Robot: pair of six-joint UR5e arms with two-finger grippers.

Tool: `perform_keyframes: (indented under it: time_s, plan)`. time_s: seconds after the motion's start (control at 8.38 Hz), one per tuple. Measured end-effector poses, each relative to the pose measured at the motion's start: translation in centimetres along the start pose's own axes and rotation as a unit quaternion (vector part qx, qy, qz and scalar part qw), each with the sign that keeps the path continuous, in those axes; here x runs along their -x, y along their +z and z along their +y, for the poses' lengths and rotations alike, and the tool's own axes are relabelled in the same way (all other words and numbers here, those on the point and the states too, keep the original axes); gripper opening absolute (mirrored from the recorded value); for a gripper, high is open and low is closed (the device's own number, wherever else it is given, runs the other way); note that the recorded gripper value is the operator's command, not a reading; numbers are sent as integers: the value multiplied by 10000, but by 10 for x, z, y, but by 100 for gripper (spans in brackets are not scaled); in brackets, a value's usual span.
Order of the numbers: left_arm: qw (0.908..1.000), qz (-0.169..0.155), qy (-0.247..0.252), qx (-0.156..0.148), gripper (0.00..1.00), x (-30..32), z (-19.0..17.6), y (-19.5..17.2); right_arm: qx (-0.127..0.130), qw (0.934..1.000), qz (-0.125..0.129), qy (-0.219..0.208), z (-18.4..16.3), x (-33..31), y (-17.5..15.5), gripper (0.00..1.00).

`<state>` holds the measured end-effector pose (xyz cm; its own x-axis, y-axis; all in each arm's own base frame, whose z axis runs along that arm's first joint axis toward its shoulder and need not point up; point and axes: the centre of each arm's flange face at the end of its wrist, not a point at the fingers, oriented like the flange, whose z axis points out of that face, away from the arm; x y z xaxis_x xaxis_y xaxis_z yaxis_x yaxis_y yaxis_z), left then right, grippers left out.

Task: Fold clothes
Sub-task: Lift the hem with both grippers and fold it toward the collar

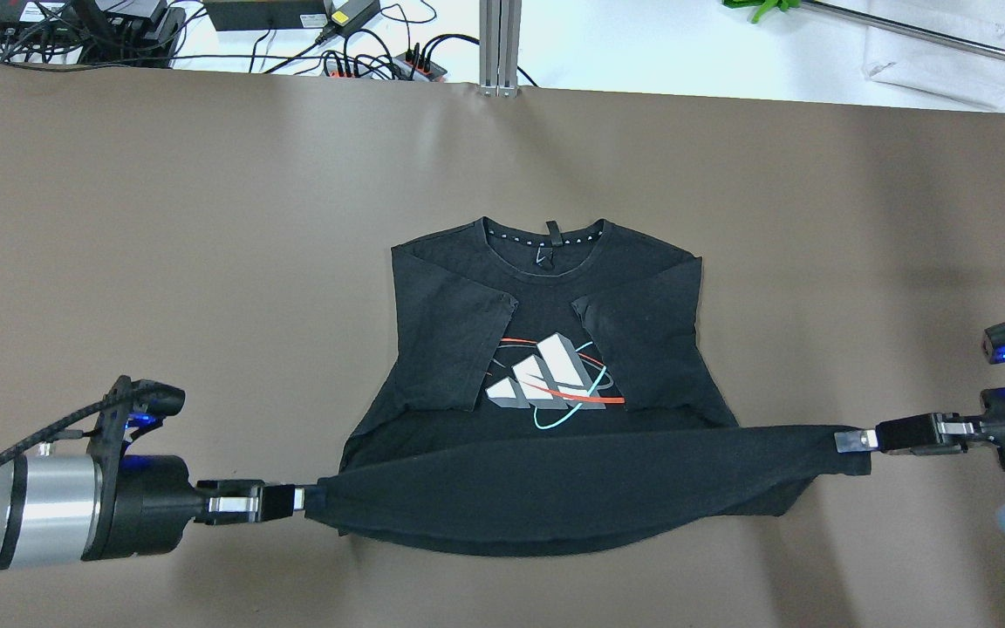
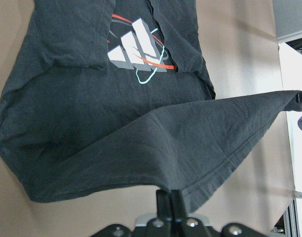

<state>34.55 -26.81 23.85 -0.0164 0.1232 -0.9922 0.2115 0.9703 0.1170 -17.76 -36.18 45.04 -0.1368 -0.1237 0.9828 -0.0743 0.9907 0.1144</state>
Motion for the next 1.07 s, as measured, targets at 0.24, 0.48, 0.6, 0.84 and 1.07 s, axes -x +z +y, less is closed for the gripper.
perform_keyframes:
  time_s: [0.24, 0.48, 0.6, 0.84, 1.07]
  plan:
    - [9992, -263, -36, -291, 0, -16, -46, 5, -351, 9981, 431, -266, -38, 6, -1, 0]
    - [9970, -547, -102, -529, 0, -8, -79, 22, -666, 9907, 990, -648, -76, 10, 13, 0]
    - [9955, -708, -141, -610, 0, 5, -91, 34, -782, 9844, 1318, -868, -96, 13, 23, 0]
    - [9920, -938, -185, -824, 0, 23, -109, 53, -959, 9691, 1938, -1188, -136, 25, 43, 0]
    - [9886, -1004, -213, -1101, 0, 23, -139, 59, -1032, 9534, 2457, -1414, -166, 35, 60, 0]
